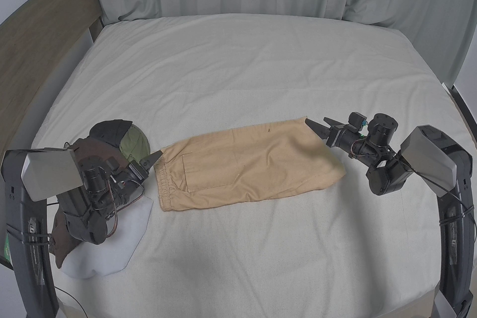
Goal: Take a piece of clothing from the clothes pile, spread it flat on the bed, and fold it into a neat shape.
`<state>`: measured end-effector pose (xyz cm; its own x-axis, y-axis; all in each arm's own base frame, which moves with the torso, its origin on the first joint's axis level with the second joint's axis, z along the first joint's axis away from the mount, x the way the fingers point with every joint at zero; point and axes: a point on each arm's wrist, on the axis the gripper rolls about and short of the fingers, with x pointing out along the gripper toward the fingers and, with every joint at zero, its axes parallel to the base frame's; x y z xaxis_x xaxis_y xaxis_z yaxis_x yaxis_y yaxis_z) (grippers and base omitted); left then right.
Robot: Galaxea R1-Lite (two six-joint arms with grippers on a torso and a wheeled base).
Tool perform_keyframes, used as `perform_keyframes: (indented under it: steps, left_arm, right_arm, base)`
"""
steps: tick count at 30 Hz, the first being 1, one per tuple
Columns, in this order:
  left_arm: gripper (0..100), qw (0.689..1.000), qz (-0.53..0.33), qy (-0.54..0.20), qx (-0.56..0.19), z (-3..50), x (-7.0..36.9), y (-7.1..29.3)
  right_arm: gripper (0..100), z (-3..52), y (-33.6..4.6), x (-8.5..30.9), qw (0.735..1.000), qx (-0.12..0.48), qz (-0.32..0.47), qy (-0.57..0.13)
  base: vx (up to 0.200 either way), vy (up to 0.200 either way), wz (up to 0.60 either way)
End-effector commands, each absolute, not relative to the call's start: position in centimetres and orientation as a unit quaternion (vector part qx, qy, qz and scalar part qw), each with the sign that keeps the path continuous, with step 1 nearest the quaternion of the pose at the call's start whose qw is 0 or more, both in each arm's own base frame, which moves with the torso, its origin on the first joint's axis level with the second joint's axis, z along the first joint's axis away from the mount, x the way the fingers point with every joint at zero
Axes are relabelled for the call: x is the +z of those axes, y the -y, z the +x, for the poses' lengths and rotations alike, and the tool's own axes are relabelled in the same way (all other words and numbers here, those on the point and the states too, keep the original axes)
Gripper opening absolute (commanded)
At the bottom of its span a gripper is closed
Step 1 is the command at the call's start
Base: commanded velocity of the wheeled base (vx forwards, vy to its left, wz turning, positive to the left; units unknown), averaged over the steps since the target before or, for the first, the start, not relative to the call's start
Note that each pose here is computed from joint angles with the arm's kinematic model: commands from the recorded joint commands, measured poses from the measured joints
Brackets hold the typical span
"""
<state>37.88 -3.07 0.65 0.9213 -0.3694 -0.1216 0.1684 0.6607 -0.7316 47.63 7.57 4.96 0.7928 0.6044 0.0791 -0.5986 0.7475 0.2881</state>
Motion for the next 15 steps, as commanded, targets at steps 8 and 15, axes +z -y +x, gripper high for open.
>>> perform_keyframes:
  steps: [8,15]
  left_arm:
    - [100,0.904,-0.384,-0.11,-0.152,37.9,2.1,2.9]
    - [100,0.904,-0.382,-0.102,-0.162,37.2,3.5,3.3]
  right_arm:
    - [100,46.0,-8.2,4.1,0.935,0.327,0.135,-0.034]
    - [100,44.9,-8.5,2.7,0.935,0.328,0.122,-0.056]
  base:
    - [0.0,0.0,0.0]
    - [0.0,0.0,0.0]
